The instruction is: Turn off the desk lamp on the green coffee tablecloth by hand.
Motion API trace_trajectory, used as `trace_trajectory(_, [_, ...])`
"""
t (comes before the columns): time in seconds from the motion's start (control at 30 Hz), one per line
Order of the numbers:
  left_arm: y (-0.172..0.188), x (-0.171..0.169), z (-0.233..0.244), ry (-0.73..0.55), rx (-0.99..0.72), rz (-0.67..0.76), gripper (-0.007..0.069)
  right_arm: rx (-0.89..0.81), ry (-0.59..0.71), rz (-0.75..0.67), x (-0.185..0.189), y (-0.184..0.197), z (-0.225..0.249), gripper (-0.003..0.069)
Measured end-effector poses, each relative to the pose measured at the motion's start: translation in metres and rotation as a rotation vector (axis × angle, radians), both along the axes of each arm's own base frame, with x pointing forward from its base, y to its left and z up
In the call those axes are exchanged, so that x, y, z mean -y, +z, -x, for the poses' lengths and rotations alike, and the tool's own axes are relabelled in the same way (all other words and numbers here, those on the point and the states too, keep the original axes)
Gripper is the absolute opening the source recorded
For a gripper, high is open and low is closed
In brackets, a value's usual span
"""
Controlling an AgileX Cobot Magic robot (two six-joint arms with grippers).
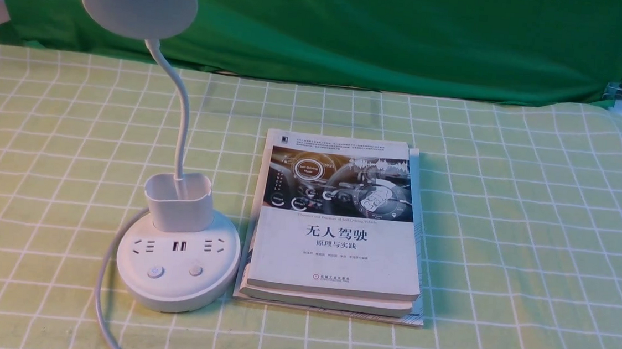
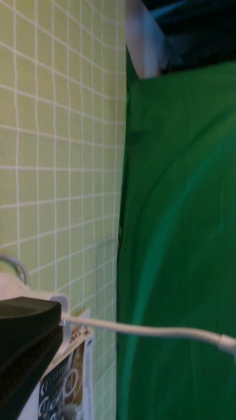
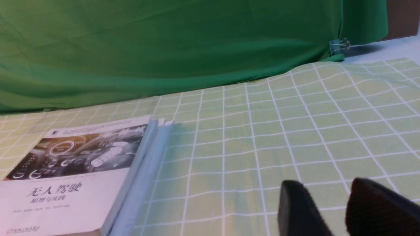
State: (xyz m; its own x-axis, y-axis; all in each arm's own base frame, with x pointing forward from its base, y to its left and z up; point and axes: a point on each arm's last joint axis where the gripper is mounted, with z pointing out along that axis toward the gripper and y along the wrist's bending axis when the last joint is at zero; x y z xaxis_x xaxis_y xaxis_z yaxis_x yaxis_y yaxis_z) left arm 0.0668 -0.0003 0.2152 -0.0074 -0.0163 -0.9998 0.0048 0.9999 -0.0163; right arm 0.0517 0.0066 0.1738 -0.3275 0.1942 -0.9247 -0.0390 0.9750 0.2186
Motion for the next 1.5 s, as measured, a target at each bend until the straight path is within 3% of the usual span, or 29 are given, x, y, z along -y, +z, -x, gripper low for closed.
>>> trace_trajectory(0.13, [-0.011, -0.003, 0.007, 0.058, -0.007, 0.034, -0.0001, 0.000, 0.000, 0.000, 0.000, 0.000, 0.000, 0.0239])
trace_trajectory(0.37, [-0.026, -0.002, 0.011, 0.046, -0.149, 0.056, -0.0001, -0.003, 0.000, 0.000, 0.000, 0.000, 0.000, 0.0239])
trace_trajectory(1.5, [-0.026, -0.002, 0.011, 0.052, -0.154, 0.011, -0.0001, -0.002, 0.000, 0.000, 0.000, 0.000, 0.000, 0.0239])
